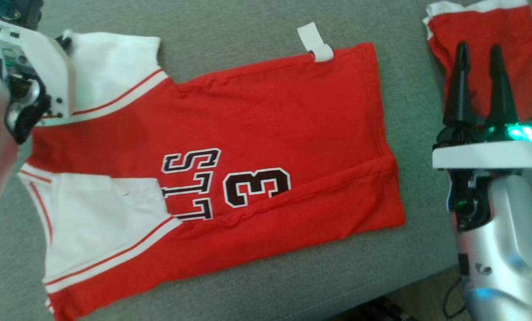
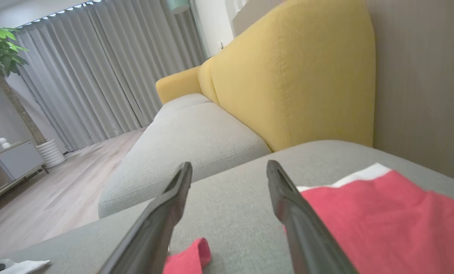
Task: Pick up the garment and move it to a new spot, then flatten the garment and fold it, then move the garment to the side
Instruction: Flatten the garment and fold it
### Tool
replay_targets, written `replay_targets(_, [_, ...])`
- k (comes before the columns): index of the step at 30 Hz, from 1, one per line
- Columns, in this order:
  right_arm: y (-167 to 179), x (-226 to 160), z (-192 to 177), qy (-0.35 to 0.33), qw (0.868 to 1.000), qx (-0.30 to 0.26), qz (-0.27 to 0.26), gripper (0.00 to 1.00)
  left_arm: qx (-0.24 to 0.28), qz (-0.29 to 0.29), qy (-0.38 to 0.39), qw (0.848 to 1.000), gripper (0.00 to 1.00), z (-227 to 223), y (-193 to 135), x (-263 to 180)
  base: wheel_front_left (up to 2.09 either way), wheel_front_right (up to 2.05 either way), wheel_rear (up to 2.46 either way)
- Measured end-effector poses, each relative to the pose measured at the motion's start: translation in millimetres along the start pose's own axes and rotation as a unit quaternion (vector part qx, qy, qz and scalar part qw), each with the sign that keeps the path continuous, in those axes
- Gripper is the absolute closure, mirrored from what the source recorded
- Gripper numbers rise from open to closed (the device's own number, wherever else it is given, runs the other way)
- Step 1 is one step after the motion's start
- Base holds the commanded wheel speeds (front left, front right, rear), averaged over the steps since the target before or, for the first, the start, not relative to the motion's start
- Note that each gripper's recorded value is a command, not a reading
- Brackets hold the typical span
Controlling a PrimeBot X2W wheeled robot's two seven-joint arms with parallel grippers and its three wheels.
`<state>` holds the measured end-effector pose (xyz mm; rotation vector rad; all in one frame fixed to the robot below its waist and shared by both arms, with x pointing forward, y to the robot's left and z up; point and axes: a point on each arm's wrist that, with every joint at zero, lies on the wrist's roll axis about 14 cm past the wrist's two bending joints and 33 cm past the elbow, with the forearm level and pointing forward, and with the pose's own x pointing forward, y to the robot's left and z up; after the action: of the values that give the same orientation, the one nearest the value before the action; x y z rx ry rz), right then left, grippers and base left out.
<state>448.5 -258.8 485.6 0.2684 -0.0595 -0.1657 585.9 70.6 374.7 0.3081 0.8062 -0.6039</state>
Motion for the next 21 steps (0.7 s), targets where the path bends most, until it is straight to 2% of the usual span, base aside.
replay_targets(4, [12.7, 10.9, 7.6, 0.008, 0.999, -0.021, 0.025, 0.00, 0.002, 0.001, -0.066, 0.998, 1.00, 21.7, -3.0, -19.2, 0.00, 0.00, 0.00])
replay_targets(9, [17.6, 18.3, -15.3, 0.097, 0.993, -0.055, 0.045, 0.00, 0.020, 0.006, -0.133, 0.991, 1.00, 41.1, -6.1, -51.0, 0.00, 0.00, 0.00])
replay_targets(13, [22.3, 16.2, -51.3, 0.194, 0.977, -0.070, 0.058, 0.00, 0.069, 0.008, -0.178, 0.982, 1.00, 51.4, -14.6, -78.9, 0.00, 0.00, 0.00])
replay_targets(21, [22.6, 31.4, -91.2, 0.296, 0.938, -0.157, 0.089, 0.00, 0.079, 0.009, -0.230, 0.970, 1.00, 49.4, -23.9, -123.5, 0.00, 0.00, 0.00])
